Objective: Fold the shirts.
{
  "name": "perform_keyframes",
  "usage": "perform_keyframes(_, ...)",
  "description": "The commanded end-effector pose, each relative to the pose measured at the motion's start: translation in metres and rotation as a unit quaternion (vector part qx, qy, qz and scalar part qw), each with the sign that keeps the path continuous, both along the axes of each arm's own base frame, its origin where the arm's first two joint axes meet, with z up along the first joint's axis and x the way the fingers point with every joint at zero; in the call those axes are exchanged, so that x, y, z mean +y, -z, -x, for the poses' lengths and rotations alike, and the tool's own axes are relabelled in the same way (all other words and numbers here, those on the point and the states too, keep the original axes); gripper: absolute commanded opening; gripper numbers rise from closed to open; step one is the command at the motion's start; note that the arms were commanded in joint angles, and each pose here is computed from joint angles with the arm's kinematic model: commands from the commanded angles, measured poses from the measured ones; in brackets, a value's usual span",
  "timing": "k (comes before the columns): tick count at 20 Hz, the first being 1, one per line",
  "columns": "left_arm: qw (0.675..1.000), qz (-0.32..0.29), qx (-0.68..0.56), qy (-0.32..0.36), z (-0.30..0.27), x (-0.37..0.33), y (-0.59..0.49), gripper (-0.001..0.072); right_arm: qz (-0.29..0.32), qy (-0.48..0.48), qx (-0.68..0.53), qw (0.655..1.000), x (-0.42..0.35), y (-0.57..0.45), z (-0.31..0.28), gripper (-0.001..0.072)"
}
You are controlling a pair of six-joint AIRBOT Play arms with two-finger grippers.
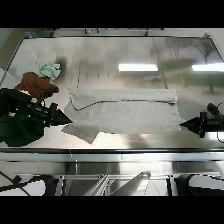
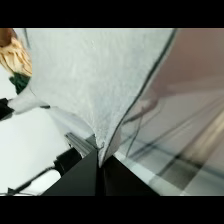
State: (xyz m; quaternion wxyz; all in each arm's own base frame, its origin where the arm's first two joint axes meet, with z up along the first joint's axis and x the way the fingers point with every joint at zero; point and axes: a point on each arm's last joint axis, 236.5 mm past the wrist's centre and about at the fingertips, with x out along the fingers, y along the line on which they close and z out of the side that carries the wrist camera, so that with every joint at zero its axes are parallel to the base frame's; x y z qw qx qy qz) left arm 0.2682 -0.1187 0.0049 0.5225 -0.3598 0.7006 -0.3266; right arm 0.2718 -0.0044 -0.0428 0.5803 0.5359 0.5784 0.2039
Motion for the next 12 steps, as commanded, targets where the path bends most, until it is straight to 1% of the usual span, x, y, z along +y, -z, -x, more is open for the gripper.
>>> perform_keyframes(1, 0.999, 0.021, -0.024, -0.028, -0.039, -0.001, -0.010, 0.0023, 0.013, 0.056, -0.029, 0.998, -0.007, 0.000, -0.033, 0.0015)
perform_keyframes(7, 0.996, -0.008, -0.031, -0.080, -0.137, 0.023, 0.004, 0.0024, 0.117, 0.123, -0.093, 0.981, -0.033, 0.014, -0.108, 0.0015)
perform_keyframes(9, 0.996, -0.010, -0.019, -0.085, -0.158, 0.026, 0.018, 0.0023, 0.131, 0.129, -0.107, 0.977, -0.034, 0.018, -0.133, 0.0016)
perform_keyframes(12, 0.997, -0.011, -0.010, -0.073, -0.180, 0.018, 0.042, 0.0023, 0.152, 0.104, -0.125, 0.975, -0.024, 0.031, -0.162, 0.0016)
